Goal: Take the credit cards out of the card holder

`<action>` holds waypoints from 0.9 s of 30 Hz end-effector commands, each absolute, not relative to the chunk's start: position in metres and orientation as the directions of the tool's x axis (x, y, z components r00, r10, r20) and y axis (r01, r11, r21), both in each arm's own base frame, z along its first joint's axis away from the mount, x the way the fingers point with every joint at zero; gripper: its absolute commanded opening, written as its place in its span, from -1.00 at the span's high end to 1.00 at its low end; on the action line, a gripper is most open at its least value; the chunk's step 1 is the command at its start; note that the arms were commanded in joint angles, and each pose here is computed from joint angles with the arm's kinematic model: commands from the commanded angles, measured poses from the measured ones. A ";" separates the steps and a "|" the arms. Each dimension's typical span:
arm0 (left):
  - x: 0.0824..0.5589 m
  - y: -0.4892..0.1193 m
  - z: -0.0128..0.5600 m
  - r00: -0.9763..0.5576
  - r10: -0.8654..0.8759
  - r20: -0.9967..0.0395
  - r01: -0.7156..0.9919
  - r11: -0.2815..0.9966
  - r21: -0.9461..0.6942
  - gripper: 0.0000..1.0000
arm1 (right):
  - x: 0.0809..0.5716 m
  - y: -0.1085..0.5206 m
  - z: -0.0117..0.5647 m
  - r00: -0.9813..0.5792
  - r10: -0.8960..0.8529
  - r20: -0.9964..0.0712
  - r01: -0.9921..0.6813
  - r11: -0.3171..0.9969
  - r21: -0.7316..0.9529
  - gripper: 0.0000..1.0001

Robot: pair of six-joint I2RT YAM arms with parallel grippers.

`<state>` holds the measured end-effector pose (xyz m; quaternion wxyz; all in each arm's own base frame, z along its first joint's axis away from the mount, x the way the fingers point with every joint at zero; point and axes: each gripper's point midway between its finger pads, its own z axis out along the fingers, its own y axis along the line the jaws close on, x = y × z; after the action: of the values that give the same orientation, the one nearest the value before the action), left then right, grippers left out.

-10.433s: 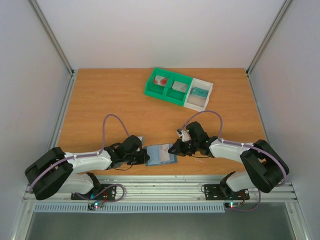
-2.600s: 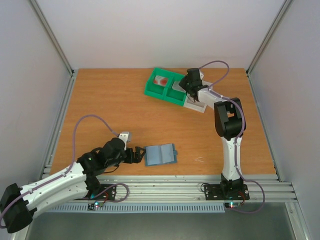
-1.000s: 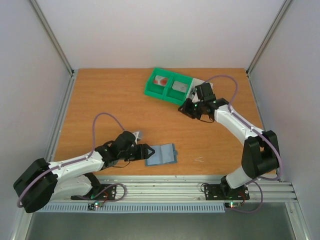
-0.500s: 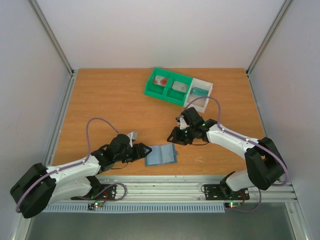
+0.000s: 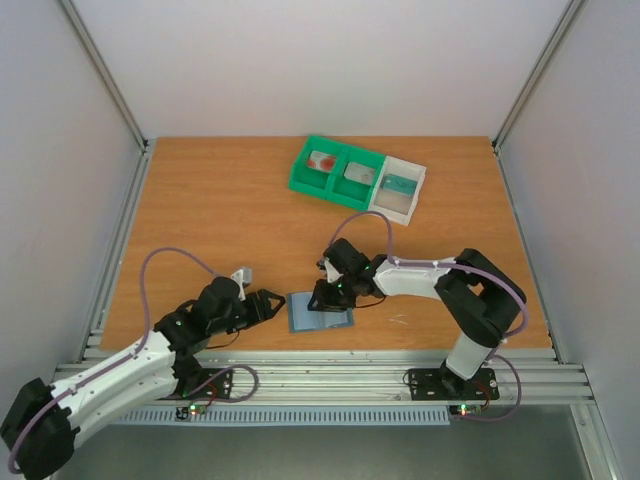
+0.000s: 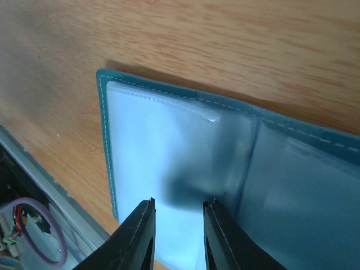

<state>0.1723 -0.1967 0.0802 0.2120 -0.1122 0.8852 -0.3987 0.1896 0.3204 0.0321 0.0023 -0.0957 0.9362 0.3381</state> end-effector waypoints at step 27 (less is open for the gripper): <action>0.179 -0.218 0.083 -0.892 -0.378 -0.250 0.002 0.547 -0.837 -0.26 | 0.189 0.323 0.008 -0.979 -0.187 -0.080 -0.201 0.822 0.534 0.57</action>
<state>0.1693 -0.2072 0.0662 0.1865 -0.1190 0.8770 -0.4265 0.1867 0.3277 0.0237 0.0067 -0.0968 0.9452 0.3117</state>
